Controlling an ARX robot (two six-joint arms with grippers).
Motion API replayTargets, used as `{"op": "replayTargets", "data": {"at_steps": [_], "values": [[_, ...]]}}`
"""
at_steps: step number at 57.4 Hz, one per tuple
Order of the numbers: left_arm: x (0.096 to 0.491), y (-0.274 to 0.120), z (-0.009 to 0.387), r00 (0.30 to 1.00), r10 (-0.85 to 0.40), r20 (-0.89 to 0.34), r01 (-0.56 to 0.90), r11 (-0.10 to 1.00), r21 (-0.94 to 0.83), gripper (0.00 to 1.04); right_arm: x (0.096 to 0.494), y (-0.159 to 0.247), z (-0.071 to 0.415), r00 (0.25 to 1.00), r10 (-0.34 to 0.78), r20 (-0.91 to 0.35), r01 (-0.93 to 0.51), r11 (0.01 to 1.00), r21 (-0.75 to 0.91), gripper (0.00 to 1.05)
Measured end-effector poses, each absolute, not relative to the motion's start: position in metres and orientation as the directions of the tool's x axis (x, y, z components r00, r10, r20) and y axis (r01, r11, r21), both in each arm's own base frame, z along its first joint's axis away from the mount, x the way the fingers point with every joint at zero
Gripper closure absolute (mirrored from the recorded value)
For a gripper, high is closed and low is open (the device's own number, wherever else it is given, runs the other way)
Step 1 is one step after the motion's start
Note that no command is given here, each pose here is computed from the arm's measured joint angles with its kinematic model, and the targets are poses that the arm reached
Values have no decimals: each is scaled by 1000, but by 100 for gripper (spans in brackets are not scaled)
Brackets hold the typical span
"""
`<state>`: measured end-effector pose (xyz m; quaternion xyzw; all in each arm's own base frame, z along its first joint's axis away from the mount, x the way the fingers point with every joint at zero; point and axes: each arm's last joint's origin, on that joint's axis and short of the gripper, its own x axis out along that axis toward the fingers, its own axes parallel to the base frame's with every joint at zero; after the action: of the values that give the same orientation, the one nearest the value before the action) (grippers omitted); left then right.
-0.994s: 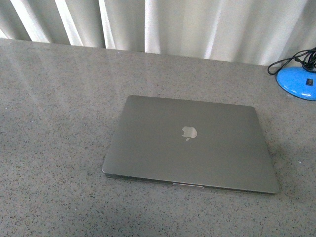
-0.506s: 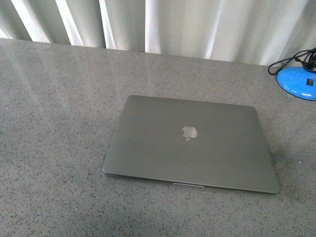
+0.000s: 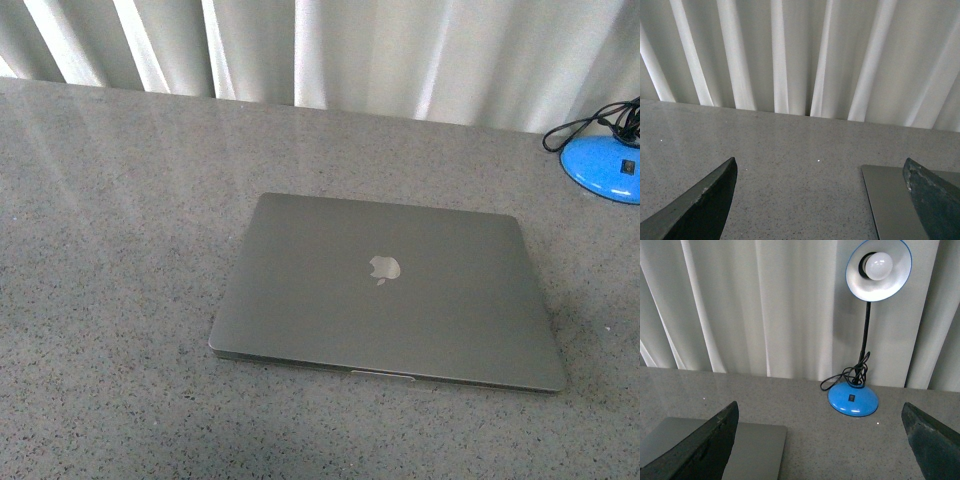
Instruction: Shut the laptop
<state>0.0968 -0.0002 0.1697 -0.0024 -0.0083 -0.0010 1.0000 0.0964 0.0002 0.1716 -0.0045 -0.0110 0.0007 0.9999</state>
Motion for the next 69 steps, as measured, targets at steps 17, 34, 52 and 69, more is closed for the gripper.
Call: {"op": "replayTargets", "data": {"at_steps": [17,34,52,69], "values": [[97,0,170,1000,-2,17,2,1000,-5,7,96,0,172,1000,2,22,-1,1000,-9,10],[97,0,170,1000,-2,17,2,1000,-5,7,96,0,172,1000,2,22,-1,1000,-9,10],[97,0,170,1000,-2,17,2,1000,-5,7,96,0,172,1000,2,22,-1,1000,-9,10],[97,0,170,1000,-2,17,2,1000,-5,7,96,0,172,1000,1,22,-1,1000,-9,10]]}}
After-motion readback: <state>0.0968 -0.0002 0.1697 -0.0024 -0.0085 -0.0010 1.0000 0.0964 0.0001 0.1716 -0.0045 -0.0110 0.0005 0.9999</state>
